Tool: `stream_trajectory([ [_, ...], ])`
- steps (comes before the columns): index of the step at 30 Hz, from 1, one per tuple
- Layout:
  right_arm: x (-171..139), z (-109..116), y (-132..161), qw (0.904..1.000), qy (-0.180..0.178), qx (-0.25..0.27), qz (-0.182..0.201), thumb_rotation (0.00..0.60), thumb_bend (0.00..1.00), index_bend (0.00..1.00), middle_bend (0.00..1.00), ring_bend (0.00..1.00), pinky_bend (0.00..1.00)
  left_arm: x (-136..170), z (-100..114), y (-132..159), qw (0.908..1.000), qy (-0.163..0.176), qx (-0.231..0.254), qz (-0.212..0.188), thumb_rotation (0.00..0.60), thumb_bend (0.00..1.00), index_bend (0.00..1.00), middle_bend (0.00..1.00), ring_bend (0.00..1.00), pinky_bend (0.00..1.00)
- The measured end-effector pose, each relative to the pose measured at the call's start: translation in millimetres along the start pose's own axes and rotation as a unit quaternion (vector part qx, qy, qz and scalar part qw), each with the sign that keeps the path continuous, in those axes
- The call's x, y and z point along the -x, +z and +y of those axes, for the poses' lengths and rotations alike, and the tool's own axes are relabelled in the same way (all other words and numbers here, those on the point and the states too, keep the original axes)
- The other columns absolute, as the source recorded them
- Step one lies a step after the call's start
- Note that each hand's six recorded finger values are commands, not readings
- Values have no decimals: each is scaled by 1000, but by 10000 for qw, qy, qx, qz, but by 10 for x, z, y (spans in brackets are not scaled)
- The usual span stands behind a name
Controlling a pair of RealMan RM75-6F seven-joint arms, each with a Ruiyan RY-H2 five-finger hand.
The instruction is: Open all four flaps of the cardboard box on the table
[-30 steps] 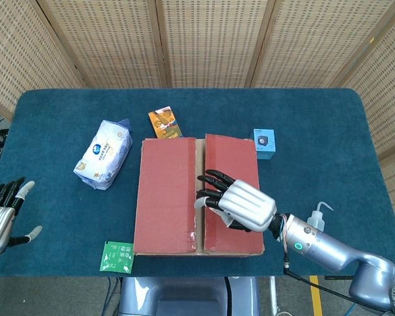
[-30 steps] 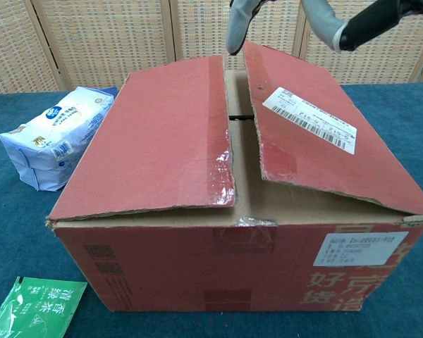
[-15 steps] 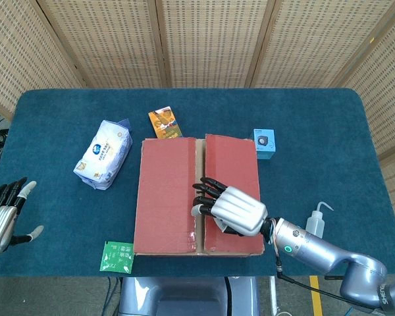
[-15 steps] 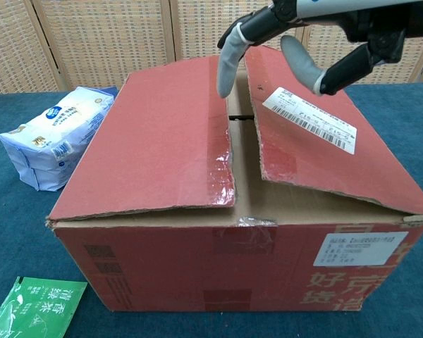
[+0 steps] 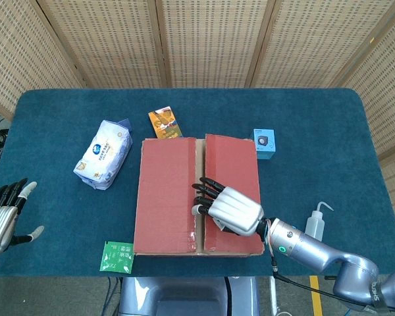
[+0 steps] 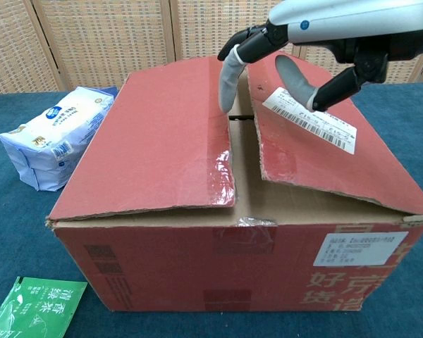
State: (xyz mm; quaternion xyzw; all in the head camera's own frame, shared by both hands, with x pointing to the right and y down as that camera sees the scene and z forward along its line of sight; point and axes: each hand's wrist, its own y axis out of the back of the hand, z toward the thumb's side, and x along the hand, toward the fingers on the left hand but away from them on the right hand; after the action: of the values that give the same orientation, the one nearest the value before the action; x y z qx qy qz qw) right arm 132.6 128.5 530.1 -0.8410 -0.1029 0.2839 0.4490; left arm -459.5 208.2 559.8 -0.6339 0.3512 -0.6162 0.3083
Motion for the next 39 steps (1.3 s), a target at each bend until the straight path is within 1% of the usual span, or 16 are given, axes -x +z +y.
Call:
stream_trajectory([
  [4, 1, -7, -13, 10000, -15, -28, -31, 600, 1000, 352, 324, 13, 0, -3, 1, 13, 10000, -19, 23, -13, 528, 252, 50, 0, 0, 0],
  [14, -20, -12, -58, 9991, -173, -368, -80, 600, 1000, 409, 386, 30, 0, 8, -12, -7, 10000, -49, 36, -15, 529, 252, 50, 0, 0, 0],
  [25, -61, 16, -69, 9980, -275, -561, -107, 600, 1000, 477, 474, 81, 0, 14, 0, -12, 10000, -41, 49, -36, 529, 252, 50, 0, 0, 0],
  [29, -95, 49, -79, 9971, -293, -683, -135, 600, 1000, 478, 488, 89, 0, 15, 11, -9, 10000, -21, 54, -53, 529, 253, 50, 0, 0, 0],
  [31, -114, 67, -75, 9972, -306, -663, -147, 600, 1000, 478, 497, 96, 0, 15, 15, -3, 10000, -16, 69, -69, 529, 253, 50, 0, 0, 0],
  [39, -217, 239, -125, 9951, -488, -819, -273, 600, 1000, 479, 512, 105, 0, 11, 32, 26, 9999, -6, 90, -137, 529, 253, 50, 0, 0, 0],
])
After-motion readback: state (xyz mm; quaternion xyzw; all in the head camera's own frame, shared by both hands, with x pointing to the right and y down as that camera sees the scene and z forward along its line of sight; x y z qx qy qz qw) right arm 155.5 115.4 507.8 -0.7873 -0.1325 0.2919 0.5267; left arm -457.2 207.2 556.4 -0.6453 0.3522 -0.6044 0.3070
